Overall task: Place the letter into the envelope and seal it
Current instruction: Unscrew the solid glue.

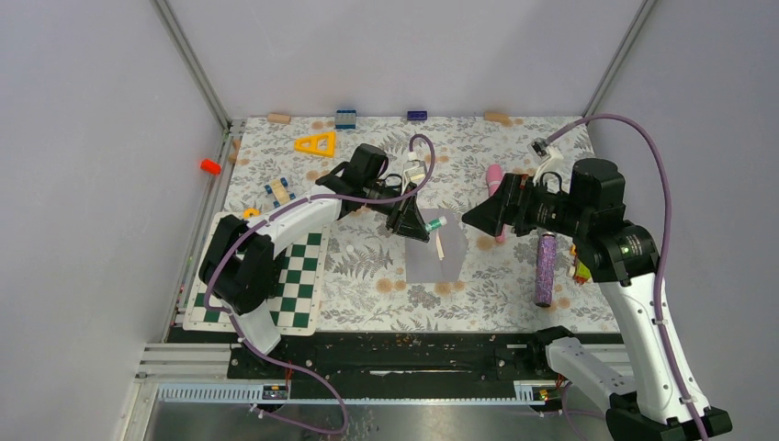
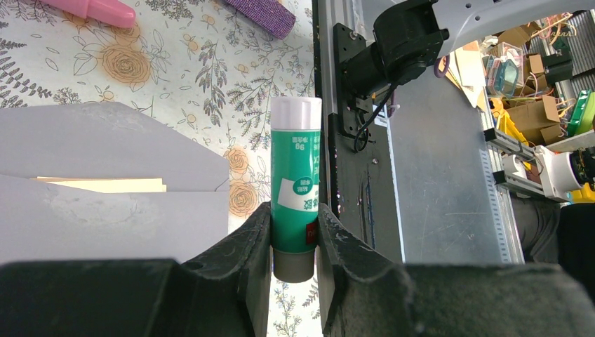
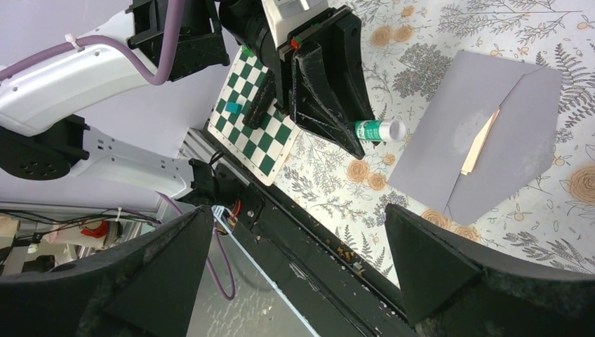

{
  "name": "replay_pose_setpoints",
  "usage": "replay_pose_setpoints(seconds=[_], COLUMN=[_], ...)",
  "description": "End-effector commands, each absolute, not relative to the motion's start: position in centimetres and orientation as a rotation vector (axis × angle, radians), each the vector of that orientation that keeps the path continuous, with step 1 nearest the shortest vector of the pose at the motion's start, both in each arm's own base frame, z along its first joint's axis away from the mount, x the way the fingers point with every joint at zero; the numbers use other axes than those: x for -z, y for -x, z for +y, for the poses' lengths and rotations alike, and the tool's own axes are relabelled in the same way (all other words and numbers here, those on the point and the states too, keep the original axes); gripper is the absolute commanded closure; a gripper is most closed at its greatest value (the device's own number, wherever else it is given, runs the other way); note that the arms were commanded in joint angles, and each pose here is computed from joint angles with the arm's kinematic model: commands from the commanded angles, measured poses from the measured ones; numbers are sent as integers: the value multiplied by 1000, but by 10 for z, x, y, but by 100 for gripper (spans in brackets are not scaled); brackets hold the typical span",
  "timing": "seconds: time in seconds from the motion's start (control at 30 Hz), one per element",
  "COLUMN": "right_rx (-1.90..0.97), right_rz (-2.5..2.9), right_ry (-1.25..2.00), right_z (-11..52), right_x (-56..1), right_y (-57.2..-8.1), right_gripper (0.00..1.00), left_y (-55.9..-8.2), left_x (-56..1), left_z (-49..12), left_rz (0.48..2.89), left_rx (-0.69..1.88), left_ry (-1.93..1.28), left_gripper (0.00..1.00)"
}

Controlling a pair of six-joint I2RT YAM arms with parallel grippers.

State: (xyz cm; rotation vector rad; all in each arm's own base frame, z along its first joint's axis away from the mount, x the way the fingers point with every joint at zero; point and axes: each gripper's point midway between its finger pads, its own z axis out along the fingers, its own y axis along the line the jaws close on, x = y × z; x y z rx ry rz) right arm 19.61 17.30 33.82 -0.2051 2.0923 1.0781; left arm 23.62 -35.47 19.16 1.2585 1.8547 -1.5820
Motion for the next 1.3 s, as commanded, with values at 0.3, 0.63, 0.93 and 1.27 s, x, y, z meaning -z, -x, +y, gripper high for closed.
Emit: replay_pose_setpoints(seconds=[0.3,0.63,0.93,1.27], right_rx=[-1090,-904,-744,-852], right_rz=[2018,1930,1718,1493], right_ry=[285,611,1074,1299], right_z=[179,171,168,187], right_x=[-354,-331,-297,-283], right_y=[-188,-189,-179,-164], right_gripper=[0,0,0,0], left_y=[-238,-235,-220,-183], left_x=[-222,-221,-223,-233], left_z=[-356,-358,-363,-370], left_rz=[1718,1714,1676,1571], left_rx=[1573,1587,1607,1710], left_ry=[-1303,-1314,-1361,-1479], left_gripper=[88,89,90,90])
